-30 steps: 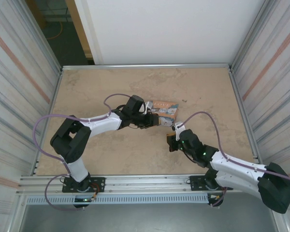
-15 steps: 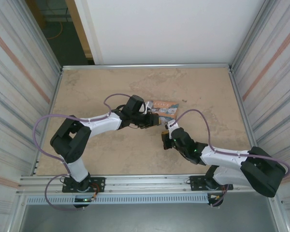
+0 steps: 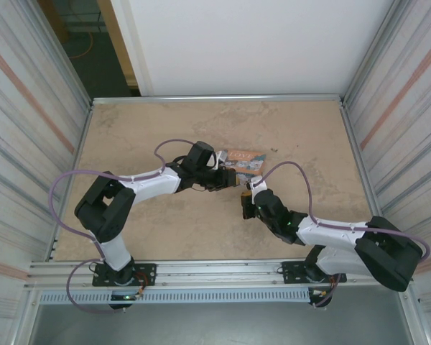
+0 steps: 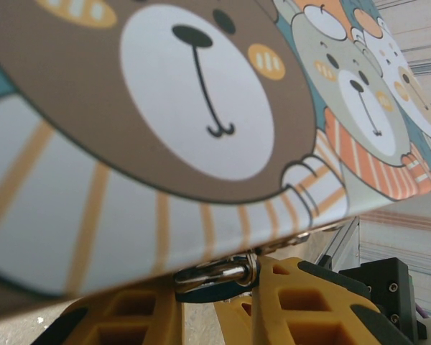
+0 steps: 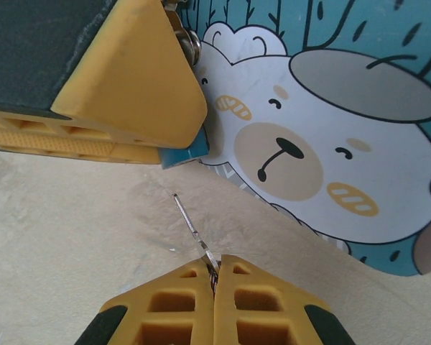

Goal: Unlock the padlock with the key

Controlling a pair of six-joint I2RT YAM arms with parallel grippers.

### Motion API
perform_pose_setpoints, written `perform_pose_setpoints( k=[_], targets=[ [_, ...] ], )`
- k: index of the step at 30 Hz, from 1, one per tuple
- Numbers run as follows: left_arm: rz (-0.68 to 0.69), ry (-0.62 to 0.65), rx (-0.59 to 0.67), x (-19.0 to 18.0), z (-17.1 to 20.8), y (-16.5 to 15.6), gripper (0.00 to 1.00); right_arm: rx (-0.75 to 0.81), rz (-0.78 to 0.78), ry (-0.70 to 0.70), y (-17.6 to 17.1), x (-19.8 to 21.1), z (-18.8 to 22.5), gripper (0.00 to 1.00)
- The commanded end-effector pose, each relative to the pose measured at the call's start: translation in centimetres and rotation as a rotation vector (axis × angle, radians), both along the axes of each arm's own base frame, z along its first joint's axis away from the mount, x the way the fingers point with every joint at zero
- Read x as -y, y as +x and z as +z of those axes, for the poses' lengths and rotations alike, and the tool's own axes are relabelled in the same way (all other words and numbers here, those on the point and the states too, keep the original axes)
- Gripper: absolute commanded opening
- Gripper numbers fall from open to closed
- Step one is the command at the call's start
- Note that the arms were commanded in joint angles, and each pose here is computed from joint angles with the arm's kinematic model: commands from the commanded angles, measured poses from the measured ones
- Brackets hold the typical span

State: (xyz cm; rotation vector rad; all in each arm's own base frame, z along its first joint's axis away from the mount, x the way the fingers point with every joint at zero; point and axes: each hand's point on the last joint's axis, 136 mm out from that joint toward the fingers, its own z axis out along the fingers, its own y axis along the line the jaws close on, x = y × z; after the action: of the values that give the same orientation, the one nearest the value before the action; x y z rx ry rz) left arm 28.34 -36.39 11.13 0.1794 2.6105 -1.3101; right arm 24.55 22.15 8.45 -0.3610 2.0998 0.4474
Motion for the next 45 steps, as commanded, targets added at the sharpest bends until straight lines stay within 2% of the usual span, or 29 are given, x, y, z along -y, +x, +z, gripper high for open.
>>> perform_pose_setpoints(
  k=[1,45],
  targets=[
    [-0.028,-0.082,0.073,1.2,2.9,0.3,0.24,0.043,-0.022,0.014,0.8,-0.3,1.2,0.0],
    [-0.023,-0.08,0.062,1.1,2.4,0.2,0.24,0.061,-0.062,0.039,2.0,-1.0,2.0,0.0]
  ],
)
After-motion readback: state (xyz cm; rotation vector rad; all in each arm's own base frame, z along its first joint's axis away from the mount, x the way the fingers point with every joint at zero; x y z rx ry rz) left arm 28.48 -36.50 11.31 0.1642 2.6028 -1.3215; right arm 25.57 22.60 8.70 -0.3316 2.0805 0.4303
